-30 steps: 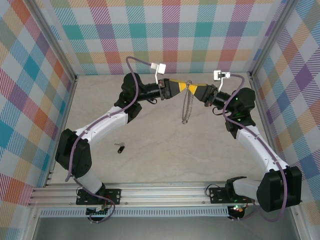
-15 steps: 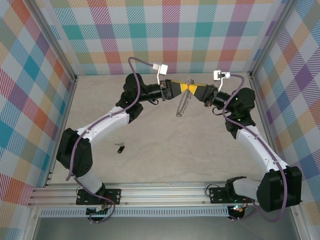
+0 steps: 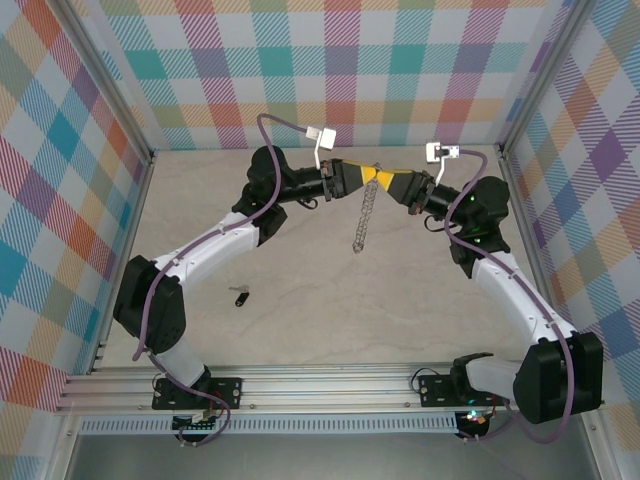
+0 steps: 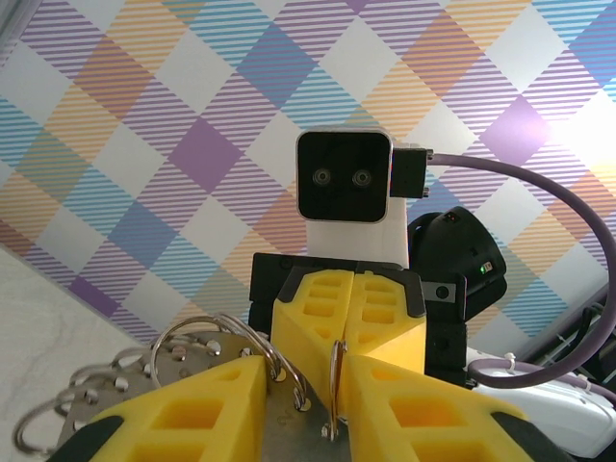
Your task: Put the keys on the keyring
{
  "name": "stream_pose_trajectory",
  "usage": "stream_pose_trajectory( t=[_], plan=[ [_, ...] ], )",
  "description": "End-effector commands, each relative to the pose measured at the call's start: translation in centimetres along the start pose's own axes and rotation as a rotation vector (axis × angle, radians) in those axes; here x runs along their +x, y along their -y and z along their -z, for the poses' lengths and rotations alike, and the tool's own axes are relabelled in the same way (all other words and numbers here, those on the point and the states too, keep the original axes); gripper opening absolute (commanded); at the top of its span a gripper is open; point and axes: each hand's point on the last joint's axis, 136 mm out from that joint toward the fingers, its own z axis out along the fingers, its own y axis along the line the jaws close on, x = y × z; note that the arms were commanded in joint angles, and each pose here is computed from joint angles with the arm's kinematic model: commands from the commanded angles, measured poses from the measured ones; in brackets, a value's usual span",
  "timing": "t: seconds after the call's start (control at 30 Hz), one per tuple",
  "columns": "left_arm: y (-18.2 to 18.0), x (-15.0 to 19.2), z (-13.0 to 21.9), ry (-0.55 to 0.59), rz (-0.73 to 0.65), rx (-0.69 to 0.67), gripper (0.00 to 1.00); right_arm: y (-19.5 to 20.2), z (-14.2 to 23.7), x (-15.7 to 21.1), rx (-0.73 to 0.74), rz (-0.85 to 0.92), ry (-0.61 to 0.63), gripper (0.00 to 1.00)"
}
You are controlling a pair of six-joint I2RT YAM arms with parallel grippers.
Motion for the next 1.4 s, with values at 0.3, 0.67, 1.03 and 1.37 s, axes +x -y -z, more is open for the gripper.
stream_pose_trajectory(
  t=[0.3,0.67,1.03,1.37],
  plan=[
    [2.1,-0.6,-0.5,-0.003,-0.066,0.056,0.12,-0.8,0.0,-0.4,-0.018,0.041,0.015,0.00],
    [2.2,-0.4,-0.4,-0.025,-0.123,0.017,0.00,-0.7,0.3,-0.6,0.029,0.023,0.025,0.45],
    [0.4,-1.4,3.5,-0.030,-0.322,-0.284,0.00,0.2,4.2,4.7,0.231,-0.114,-0.037,0.77],
    [-1.2,-4.4,8.2,0.082,-0.467,-0.560,0.00,3.9,4.4,15.5,0.389,-0.275,-0.199,0.78]
  ],
)
